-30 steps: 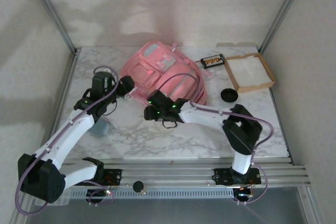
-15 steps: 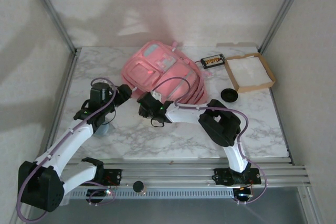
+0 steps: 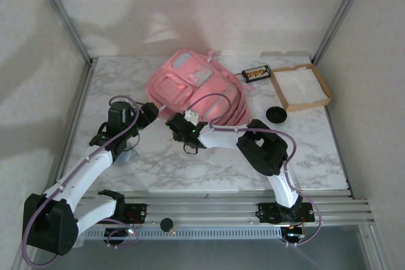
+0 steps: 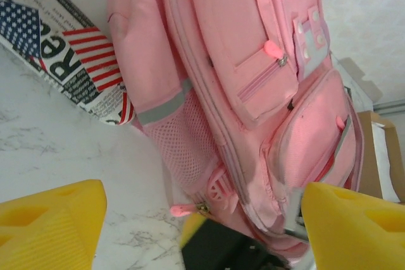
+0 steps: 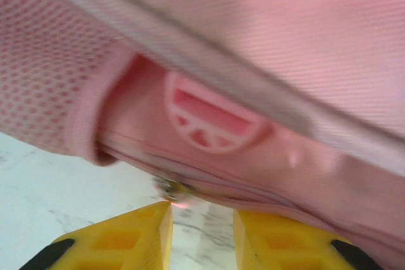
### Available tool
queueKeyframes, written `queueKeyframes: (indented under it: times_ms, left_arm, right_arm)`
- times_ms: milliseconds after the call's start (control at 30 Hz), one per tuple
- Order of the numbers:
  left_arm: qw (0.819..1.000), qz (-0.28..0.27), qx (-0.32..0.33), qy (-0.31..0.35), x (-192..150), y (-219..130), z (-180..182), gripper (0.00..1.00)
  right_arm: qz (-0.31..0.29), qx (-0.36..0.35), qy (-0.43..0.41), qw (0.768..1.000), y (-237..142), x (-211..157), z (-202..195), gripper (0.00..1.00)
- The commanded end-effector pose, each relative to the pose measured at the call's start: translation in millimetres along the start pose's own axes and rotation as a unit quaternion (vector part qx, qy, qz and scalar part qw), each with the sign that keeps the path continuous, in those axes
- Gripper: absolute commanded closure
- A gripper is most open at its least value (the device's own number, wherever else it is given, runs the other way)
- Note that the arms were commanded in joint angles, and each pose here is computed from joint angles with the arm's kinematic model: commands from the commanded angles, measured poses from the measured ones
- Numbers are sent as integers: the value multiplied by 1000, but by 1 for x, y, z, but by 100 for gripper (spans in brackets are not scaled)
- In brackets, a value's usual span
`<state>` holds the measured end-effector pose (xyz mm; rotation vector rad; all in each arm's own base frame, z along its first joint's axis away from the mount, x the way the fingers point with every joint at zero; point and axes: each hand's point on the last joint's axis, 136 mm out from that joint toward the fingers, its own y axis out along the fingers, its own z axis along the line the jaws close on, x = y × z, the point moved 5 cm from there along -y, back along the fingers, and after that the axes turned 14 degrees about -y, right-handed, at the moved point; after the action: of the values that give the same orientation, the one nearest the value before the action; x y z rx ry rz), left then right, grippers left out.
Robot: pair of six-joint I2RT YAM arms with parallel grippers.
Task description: Pack books, pencil case, and school supplies into a backpack
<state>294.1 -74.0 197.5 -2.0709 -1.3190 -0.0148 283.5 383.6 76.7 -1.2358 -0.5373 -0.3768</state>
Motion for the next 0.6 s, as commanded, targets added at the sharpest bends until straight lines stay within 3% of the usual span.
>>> queueKeyframes:
  times_ms: [0, 133, 233, 367, 567]
  left_arm:
    - [999, 5, -29, -16, 0, -2, -6, 19]
    - [998, 11, -53, -25, -2, -6, -12, 19]
    - [998, 6, -56, -25, -1, -9, -13, 18]
    - [999, -22, -33, -17, 5, -11, -7, 18]
    - [999, -31, -4, -12, 7, -8, 6, 16]
  right_arm:
    - [-1, -65, -17, 998, -24, 7, -43, 70]
    - [9, -53, -43, 998, -45, 6, -50, 72]
    - [16, -34, -73, 997, -52, 2, -24, 70]
    - [50, -47, -62, 996, -32, -6, 7, 66]
    - [45, -56, -18, 997, -4, -3, 36, 58]
